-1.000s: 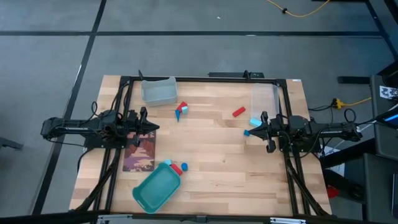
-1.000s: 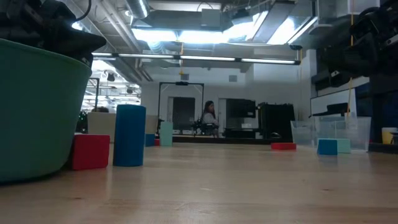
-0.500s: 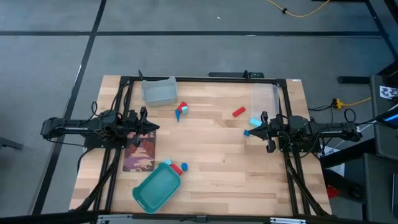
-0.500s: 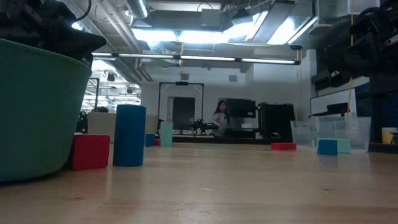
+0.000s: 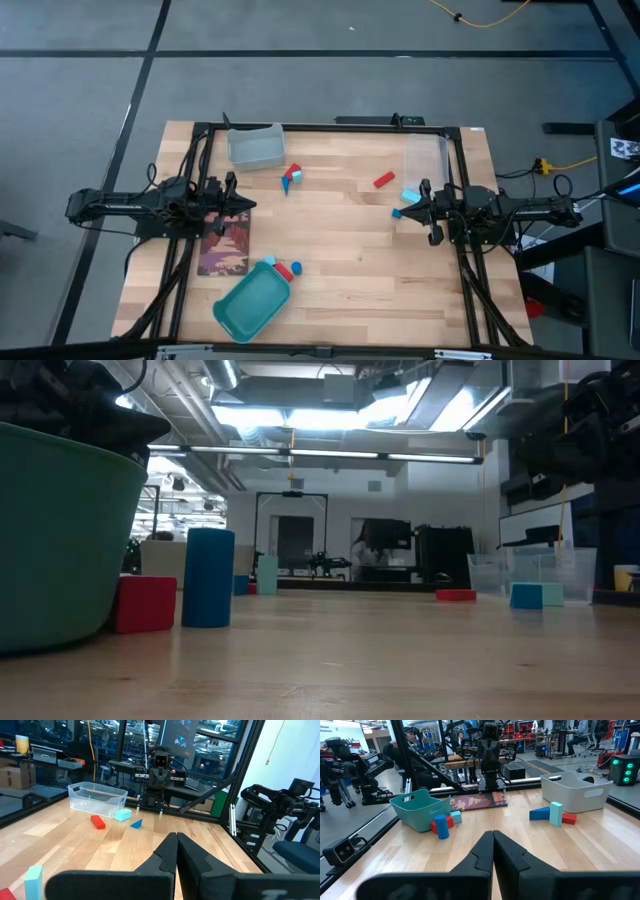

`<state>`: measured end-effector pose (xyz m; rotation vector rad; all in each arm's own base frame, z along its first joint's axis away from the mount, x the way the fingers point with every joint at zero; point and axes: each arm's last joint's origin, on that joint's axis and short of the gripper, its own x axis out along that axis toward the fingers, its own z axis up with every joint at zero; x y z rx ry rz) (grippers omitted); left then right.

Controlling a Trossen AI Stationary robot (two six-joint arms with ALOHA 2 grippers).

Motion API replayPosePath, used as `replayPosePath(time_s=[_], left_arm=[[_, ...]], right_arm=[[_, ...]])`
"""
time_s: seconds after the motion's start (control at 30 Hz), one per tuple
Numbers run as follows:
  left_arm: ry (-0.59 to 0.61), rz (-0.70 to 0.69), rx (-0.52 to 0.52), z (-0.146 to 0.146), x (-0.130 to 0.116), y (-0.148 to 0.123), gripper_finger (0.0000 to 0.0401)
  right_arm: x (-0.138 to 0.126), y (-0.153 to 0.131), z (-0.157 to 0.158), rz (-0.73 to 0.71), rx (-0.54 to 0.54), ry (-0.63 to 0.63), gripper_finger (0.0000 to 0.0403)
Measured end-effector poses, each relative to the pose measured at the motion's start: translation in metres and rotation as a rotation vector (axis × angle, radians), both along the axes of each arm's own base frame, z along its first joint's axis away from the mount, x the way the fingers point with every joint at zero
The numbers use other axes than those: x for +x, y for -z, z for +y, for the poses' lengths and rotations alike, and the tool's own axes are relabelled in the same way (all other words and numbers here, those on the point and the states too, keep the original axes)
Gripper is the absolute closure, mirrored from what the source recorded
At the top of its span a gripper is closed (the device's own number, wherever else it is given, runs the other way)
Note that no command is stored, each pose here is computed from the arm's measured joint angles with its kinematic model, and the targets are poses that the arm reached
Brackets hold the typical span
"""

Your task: Sort & place blocks by color

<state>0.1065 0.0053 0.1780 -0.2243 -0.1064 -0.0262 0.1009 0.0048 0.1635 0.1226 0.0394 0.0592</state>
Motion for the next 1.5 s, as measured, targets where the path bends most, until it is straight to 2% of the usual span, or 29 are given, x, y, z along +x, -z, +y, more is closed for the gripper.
replayPosePath(time_s=[0.63,0.73,0.83,0.93,1.07,1.33,1.5], left_arm=[[0.000,-0.001,0.000,0.000,0.000,0.000,0.0401],[0.000,0.000,0.000,0.000,0.000,0.000,0.0401],[0.000,0.000,0.000,0.000,0.000,0.000,0.0401],[0.000,-0.001,0.000,0.000,0.000,0.000,0.0401],[0.000,0.000,0.000,0.000,0.000,0.000,0.0401],[0.000,0.000,0.000,0.000,0.000,0.000,0.0401],[0.000,0.000,0.000,0.000,0.000,0.000,0.0401]], right_arm=[[0.000,-0.003,0.000,-0.029,0.004,0.000,0.0388],[-0.001,-0.016,0.000,-0.164,0.108,-0.004,0.0388],[-0.006,-0.037,-0.001,-0.381,0.232,-0.013,0.0388],[-0.016,-0.056,-0.002,-0.600,0.311,-0.028,0.0388],[-0.028,-0.071,-0.007,-0.812,0.526,0.022,0.0388],[-0.028,-0.074,-0.011,-0.840,0.621,0.155,0.0388],[-0.021,-0.102,-0.012,-0.788,0.627,0.216,0.0385]])
